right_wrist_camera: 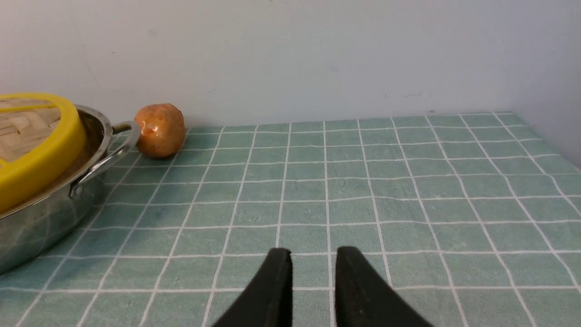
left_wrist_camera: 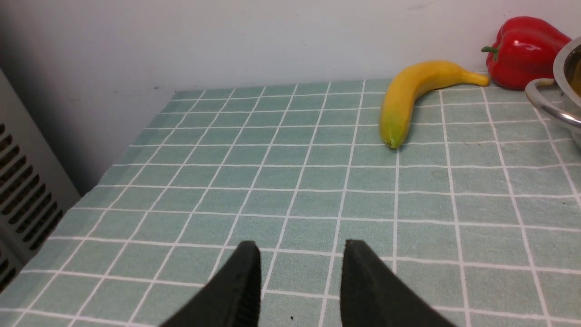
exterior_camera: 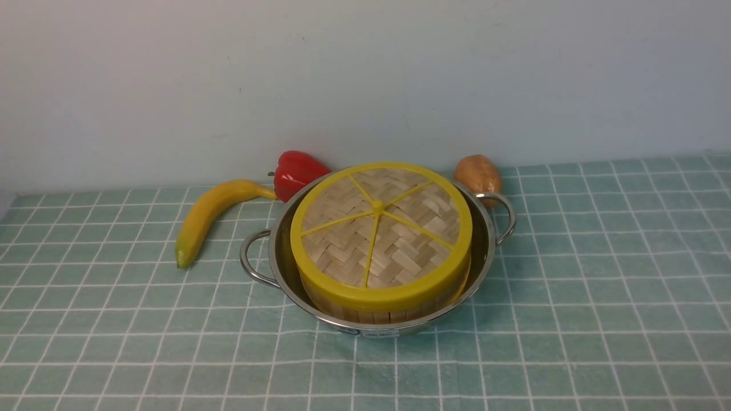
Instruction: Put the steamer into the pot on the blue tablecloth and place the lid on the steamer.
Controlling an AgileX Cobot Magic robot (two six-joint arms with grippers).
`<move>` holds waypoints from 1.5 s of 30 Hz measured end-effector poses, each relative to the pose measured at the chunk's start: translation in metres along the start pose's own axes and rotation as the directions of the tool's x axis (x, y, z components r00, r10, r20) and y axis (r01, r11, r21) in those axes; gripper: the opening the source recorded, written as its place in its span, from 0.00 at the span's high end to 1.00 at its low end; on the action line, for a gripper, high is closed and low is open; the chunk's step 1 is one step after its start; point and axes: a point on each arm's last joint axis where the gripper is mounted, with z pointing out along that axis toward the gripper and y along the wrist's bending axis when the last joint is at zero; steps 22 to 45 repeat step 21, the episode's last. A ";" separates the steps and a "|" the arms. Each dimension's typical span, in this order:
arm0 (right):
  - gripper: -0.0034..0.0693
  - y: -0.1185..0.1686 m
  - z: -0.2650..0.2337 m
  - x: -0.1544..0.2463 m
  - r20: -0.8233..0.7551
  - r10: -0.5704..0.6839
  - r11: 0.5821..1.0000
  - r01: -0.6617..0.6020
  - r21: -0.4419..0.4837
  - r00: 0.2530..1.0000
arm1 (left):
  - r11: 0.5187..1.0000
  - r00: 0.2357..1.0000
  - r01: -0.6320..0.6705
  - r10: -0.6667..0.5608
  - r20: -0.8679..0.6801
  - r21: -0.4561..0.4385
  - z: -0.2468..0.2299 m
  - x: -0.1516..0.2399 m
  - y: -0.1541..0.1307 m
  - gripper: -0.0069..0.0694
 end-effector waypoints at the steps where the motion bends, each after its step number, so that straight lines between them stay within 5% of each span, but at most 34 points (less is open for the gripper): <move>1: 0.71 0.000 0.000 0.000 0.000 0.000 1.000 0.000 0.000 1.000 | 1.000 1.000 0.000 0.000 0.000 0.000 0.000 0.000 0.000 0.59; 45: 0.64 0.000 0.000 0.000 0.000 0.001 1.000 -0.001 0.000 1.000 | 1.000 1.000 0.000 0.000 0.000 0.000 0.000 0.000 0.000 0.59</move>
